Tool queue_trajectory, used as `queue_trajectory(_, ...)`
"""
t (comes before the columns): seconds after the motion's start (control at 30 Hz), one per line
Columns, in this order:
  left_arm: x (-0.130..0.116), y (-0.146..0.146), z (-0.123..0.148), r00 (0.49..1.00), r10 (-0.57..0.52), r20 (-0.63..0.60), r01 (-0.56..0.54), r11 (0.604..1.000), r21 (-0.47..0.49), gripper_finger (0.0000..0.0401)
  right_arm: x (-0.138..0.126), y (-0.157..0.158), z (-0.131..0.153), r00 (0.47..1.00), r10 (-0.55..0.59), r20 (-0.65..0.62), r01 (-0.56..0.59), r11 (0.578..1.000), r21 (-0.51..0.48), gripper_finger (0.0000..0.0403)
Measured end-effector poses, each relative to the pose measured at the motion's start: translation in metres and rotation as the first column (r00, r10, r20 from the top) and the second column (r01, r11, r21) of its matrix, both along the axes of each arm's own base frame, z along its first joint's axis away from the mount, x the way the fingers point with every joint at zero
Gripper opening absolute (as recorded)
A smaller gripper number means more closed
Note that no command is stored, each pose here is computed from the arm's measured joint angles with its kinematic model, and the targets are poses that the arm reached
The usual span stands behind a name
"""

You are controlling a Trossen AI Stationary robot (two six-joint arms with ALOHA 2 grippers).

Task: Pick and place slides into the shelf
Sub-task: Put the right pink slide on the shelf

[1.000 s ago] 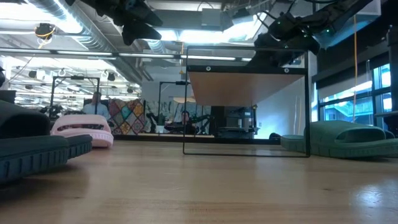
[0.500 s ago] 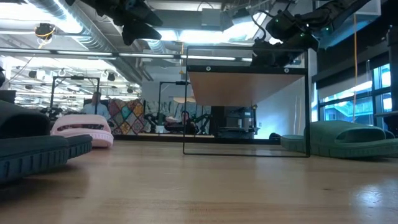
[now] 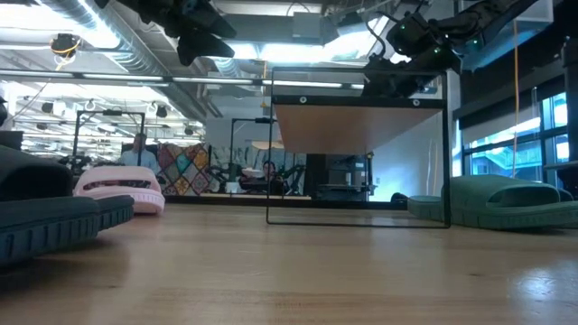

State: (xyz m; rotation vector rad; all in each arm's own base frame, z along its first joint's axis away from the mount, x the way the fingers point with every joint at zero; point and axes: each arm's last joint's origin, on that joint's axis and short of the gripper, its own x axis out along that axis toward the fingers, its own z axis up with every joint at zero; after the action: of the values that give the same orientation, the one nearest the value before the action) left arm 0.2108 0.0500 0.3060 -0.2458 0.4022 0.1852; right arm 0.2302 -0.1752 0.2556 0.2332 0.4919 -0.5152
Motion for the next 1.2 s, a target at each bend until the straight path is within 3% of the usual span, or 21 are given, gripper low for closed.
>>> queue_trajectory(0.5, 0.000, 0.000, 0.000, 1.000, 0.002, 0.001, -0.002, 1.000, -0.004, 0.0197, 0.001, -0.002, 0.003, 0.999, -0.045, 0.021, 0.046, 0.999, -0.027, 0.0283)
queue_trajectory(0.67, 0.000, 0.000, 0.000, 1.000, 0.003, 0.001, -0.003, 1.000, -0.007, 0.0197, 0.005, -0.001, 0.009, 0.991, 0.031, 0.129, -0.032, 0.999, 0.009, 0.0283)
queue_trajectory(0.87, 0.000, 0.000, 0.000, 1.000, 0.013, 0.004, -0.013, 1.000, -0.029, 0.0197, 0.001, 0.002, 0.019, 0.986, 0.047, 0.162, -0.050, 0.999, 0.011, 0.0283)
queue_trajectory(1.0, 0.000, 0.000, 0.000, 1.000, 0.014, 0.004, -0.013, 0.999, -0.030, 0.0197, -0.004, 0.013, 0.034, 0.962, 0.152, 0.226, -0.156, 0.988, 0.001, 0.0283)
queue_trajectory(1.2, 0.000, 0.000, 0.000, 1.000, 0.014, 0.004, -0.014, 0.999, -0.030, 0.0197, -0.020, 0.049, 0.057, 0.902, 0.339, 0.267, -0.356, 0.934, 0.018, 0.0283)
